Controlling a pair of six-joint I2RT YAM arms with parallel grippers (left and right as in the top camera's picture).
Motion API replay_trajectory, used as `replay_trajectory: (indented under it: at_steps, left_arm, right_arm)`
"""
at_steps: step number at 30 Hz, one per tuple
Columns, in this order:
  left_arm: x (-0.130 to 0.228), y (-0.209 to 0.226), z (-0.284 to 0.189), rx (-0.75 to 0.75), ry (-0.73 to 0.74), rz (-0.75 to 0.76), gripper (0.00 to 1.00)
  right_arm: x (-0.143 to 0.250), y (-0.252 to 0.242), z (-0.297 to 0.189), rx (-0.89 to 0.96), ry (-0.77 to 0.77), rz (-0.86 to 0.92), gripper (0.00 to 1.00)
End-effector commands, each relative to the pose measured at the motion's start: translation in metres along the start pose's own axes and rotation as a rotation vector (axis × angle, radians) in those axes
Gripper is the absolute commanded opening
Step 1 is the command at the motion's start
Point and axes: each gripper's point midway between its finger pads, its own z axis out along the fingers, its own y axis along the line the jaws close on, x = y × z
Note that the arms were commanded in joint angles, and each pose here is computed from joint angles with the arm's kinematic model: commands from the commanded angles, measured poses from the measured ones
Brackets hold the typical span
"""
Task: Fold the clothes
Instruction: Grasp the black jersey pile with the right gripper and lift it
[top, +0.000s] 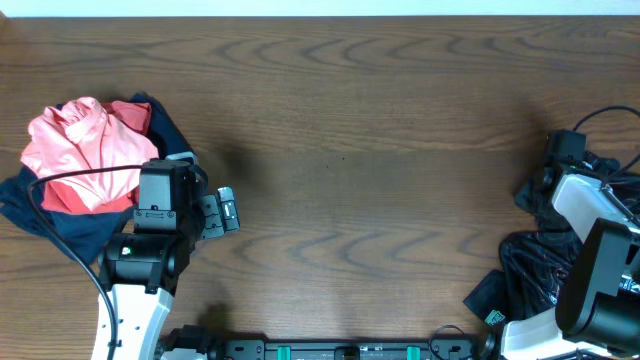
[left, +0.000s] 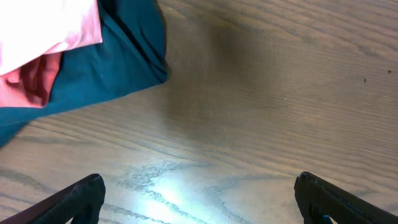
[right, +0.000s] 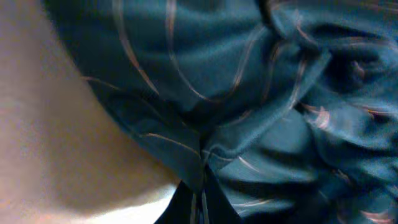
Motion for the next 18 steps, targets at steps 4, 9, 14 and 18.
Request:
replay_trajectory:
  at_steps: [4,9,14,18]
  left_arm:
    - [-0.011,-0.002,-0.004,0.009,-0.038,0.006,0.98]
    - [-0.019,-0.003,-0.005,0.016,-0.067,0.004,0.98]
    - [-0.019,-0.003,-0.005,0.016,-0.068,0.004,0.98]
    - [-0.019,-0.003,-0.005,0.016,-0.068,0.004,0.98]
  right_arm:
    - [-0.052,0.068,-0.021,-0.379,-0.149,0.040,0.01]
    - [-0.150,0.105,-0.089,-0.651,-0.432,0.178,0.01]
    - [-0.218,0.096,-0.145,-0.663,-0.629,0.259,0.01]
    - [-0.222,0.087,-0.146,-0.605,-0.613,0.232,0.16]
